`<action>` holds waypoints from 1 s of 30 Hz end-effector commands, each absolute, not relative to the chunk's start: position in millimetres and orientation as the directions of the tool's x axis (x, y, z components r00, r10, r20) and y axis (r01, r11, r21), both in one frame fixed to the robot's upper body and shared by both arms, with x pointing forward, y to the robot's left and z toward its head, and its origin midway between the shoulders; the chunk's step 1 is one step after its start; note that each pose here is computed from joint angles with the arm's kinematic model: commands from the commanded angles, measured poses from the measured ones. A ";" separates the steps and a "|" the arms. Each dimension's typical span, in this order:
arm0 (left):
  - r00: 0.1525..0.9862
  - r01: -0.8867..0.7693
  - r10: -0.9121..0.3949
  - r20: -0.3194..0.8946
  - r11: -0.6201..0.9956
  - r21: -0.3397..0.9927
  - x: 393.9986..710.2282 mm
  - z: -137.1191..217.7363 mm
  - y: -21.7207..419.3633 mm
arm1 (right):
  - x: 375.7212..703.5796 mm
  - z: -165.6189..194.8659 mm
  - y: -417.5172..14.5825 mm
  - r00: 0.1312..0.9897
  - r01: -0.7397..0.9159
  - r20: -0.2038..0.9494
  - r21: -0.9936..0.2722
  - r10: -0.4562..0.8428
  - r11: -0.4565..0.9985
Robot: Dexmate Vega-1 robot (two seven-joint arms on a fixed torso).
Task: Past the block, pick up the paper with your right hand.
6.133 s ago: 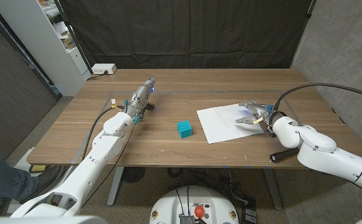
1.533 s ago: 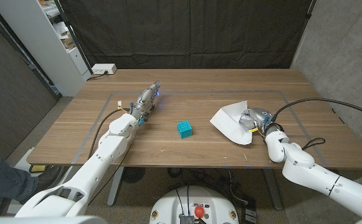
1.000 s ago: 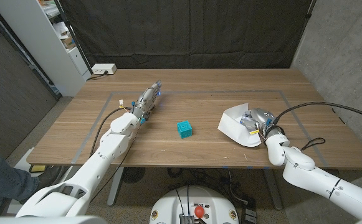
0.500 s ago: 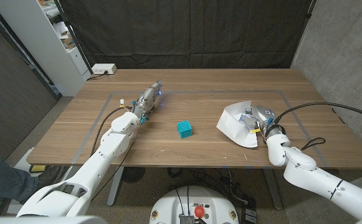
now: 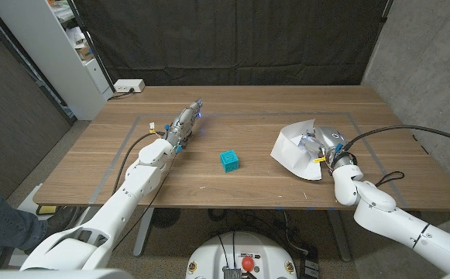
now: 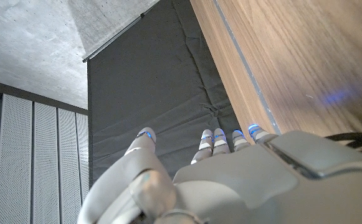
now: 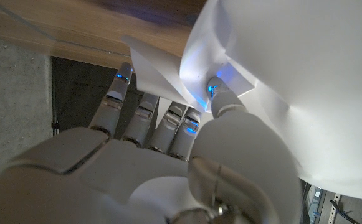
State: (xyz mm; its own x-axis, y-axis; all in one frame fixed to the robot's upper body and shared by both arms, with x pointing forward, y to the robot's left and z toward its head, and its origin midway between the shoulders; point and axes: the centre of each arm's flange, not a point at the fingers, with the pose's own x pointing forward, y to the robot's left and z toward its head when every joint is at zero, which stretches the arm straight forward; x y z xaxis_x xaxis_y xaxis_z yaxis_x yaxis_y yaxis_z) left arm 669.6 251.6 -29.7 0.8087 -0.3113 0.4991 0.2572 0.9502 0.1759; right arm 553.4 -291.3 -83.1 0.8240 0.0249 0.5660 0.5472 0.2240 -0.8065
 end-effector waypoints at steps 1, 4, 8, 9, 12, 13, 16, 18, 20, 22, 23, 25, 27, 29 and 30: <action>0.807 0.255 -0.309 0.503 0.951 0.176 665.4 -31.0 251.9 | 545.3 -73.8 -292.0 0.809 0.566 0.587 -0.794 0.036 0.222; 0.807 0.256 -0.309 0.503 0.951 0.174 664.6 -32.0 252.5 | 544.1 -71.3 -291.7 0.807 0.567 0.589 -0.791 0.036 0.229; 0.808 0.258 -0.312 0.500 0.950 0.175 664.2 -33.9 253.2 | 542.2 -67.4 -290.4 0.803 0.573 0.595 -0.788 0.039 0.225; 0.808 0.258 -0.312 0.500 0.950 0.175 664.0 -34.3 253.4 | 541.7 -66.6 -290.1 0.800 0.576 0.598 -0.785 0.039 0.228; 0.807 0.259 -0.312 0.501 0.950 0.175 663.3 -35.0 254.3 | 539.6 -63.2 -288.4 0.791 0.585 0.610 -0.776 0.043 0.233; 0.807 0.259 -0.312 0.502 0.950 0.174 663.0 -35.2 254.5 | 538.8 -62.1 -287.8 0.789 0.588 0.613 -0.773 0.045 0.237; 0.806 0.259 -0.313 0.503 0.950 0.177 661.7 -35.4 255.4 | 536.4 -59.0 -286.7 0.779 0.594 0.625 -0.762 0.053 0.258; 0.805 0.258 -0.312 0.504 0.950 0.177 660.6 -35.4 256.2 | 534.8 -57.0 -286.0 0.770 0.599 0.635 -0.752 0.061 0.277; 0.805 0.257 -0.312 0.504 0.950 0.178 659.4 -35.3 257.1 | 532.9 -54.7 -284.4 0.761 0.604 0.646 -0.742 0.066 0.291; 0.805 0.256 -0.312 0.505 0.950 0.179 658.0 -35.1 258.1 | 531.1 -52.1 -282.8 0.754 0.607 0.653 -0.734 0.072 0.306; 0.804 0.255 -0.312 0.506 0.950 0.180 657.3 -35.1 258.5 | 530.2 -51.0 -281.8 0.750 0.608 0.657 -0.730 0.075 0.313; 0.803 0.255 -0.312 0.507 0.950 0.181 655.9 -35.0 259.3 | 528.6 -48.6 -279.7 0.745 0.609 0.662 -0.725 0.081 0.320; 0.802 0.255 -0.313 0.509 0.950 0.182 654.4 -35.0 260.1 | 527.0 -46.5 -277.4 0.741 0.611 0.666 -0.724 0.091 0.320; 0.800 0.255 -0.314 0.511 0.949 0.184 652.9 -34.9 260.8 | 525.6 -44.4 -275.5 0.737 0.614 0.669 -0.722 0.097 0.319; 0.800 0.254 -0.313 0.512 0.949 0.184 652.2 -34.9 261.1 | 524.9 -43.3 -274.6 0.735 0.616 0.671 -0.720 0.097 0.319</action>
